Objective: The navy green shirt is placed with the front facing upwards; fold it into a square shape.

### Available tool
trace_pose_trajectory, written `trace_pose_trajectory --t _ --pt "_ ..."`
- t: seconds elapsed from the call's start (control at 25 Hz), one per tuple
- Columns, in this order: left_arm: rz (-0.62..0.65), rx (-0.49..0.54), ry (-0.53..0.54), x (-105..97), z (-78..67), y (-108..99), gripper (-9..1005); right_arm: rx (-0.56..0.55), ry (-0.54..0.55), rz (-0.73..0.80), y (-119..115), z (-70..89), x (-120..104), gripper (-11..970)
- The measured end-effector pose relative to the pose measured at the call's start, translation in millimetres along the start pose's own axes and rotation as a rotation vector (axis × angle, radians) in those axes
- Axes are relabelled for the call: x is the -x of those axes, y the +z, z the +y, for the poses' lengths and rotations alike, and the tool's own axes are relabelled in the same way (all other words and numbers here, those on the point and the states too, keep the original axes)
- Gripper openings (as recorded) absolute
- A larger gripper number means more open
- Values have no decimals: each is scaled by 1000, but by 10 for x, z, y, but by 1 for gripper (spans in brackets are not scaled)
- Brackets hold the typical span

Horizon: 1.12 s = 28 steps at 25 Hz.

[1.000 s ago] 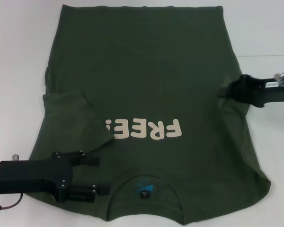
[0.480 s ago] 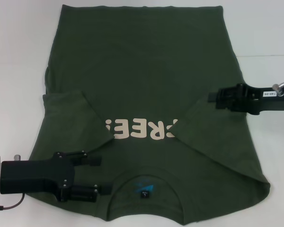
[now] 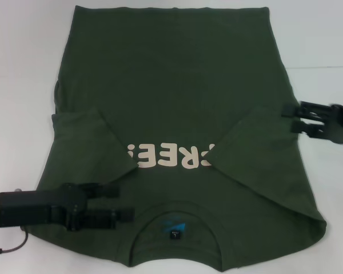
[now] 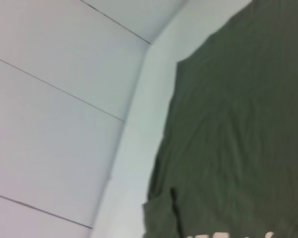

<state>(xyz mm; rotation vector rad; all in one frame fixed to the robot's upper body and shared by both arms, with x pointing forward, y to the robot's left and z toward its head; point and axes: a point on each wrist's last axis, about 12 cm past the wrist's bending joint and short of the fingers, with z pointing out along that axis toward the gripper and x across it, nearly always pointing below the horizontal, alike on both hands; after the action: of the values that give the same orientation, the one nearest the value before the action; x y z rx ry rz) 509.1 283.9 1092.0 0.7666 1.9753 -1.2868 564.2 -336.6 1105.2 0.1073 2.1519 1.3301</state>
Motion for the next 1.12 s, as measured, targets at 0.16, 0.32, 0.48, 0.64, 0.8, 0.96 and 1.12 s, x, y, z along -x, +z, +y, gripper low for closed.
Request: trace_pose_trajectory --t 0.16,0.32,0.48,0.64,0.8,0.96,1.12 --pt "-50 33 -116 31 33 -166 934 69 -19 -56 -335 -82 -239 827" --pt "-74 70 -250 81 72 -411 935 88 -24 -65 -606 -159 -488 894" --pt "-11 153 -394 90 110 -658 935 79 -18 -47 -793 -209 -653 892" --pt "59 284 -547 144 185 -863 934 28 -1 -25 -901 -288 -766 890" --pt "94 386 -684 196 298 -910 935 -9 -1 0 -928 -332 -803 888" --pt "139 427 -735 205 348 -867 935 -22 -9 36 -900 -341 -809 885" --pt "198 480 -756 217 375 -870 935 -24 -10 42 -895 -341 -808 884"
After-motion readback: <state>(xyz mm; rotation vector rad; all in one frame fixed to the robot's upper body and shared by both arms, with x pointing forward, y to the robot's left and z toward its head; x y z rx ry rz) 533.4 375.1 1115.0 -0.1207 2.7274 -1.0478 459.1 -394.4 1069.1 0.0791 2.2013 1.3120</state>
